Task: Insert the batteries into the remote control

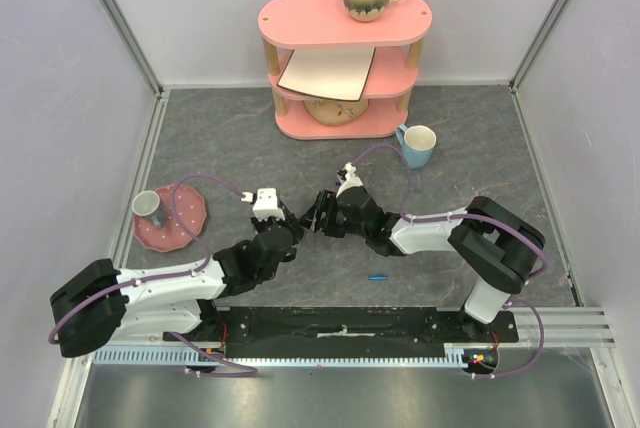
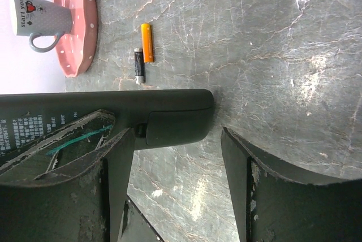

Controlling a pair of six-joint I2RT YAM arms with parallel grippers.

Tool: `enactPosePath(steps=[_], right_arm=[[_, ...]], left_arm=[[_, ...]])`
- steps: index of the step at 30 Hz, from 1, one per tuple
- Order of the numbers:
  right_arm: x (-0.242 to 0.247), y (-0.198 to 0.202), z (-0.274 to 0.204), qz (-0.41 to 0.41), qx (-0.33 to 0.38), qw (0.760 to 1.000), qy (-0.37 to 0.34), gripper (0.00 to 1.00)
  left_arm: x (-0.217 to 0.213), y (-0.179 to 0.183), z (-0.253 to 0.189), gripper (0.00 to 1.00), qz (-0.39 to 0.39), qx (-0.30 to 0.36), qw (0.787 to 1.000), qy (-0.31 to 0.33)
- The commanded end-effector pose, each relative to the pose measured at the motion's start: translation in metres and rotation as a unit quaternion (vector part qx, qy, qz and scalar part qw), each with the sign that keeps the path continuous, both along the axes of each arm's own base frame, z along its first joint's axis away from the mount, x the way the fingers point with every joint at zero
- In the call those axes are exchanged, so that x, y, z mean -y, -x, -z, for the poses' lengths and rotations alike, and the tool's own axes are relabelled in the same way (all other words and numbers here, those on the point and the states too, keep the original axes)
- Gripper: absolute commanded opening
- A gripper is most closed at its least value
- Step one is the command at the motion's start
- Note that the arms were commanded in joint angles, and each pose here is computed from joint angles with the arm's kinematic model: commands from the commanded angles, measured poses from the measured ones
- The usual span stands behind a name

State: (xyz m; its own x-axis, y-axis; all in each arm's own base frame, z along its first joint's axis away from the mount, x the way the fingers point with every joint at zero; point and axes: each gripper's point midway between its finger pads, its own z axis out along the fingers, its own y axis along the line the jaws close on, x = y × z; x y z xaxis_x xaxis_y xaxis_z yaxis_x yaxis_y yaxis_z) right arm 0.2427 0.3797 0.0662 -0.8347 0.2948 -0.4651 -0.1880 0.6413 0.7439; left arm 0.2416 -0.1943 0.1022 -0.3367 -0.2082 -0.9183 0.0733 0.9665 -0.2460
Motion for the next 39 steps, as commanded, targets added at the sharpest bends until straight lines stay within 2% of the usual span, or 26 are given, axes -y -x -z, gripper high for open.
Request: enactPosePath(steps=[1, 16, 19, 21, 27, 34, 39], right_arm=[[-0.017, -0.012, -0.019, 0.003, 0.019, 0.999, -0.035, 0.71], [-0.013, -0.009, 0.010, -0.005, 0.003, 1.000, 0.009, 0.70], [-0.011, -0.009, 0.018, -0.012, 0.002, 0.999, 0.044, 0.70], [-0.004, -0.007, 0.032, -0.015, -0.006, 0.996, 0.083, 0.67], [0.004, -0.002, 0.056, -0.021, -0.030, 0.990, 0.133, 0.63], [0.010, 0.003, 0.070, -0.023, -0.046, 0.988, 0.146, 0.57], [0.011, 0.005, 0.072, -0.027, -0.049, 0.987, 0.150, 0.45]], left_arm=[[0.009, 0.012, 0.012, 0.02, 0.035, -0.016, 0.999, -0.007], [0.015, 0.012, 0.009, 0.02, 0.043, -0.011, 0.999, -0.002], [0.017, 0.012, 0.006, 0.02, 0.047, -0.008, 0.999, -0.003], [0.019, 0.012, 0.005, 0.02, 0.049, -0.008, 0.999, -0.006], [0.024, 0.012, 0.004, 0.02, 0.053, -0.006, 0.998, -0.011], [0.024, 0.012, 0.005, 0.02, 0.053, -0.006, 0.999, -0.012], [0.024, 0.012, 0.004, 0.02, 0.052, -0.005, 0.999, -0.013]])
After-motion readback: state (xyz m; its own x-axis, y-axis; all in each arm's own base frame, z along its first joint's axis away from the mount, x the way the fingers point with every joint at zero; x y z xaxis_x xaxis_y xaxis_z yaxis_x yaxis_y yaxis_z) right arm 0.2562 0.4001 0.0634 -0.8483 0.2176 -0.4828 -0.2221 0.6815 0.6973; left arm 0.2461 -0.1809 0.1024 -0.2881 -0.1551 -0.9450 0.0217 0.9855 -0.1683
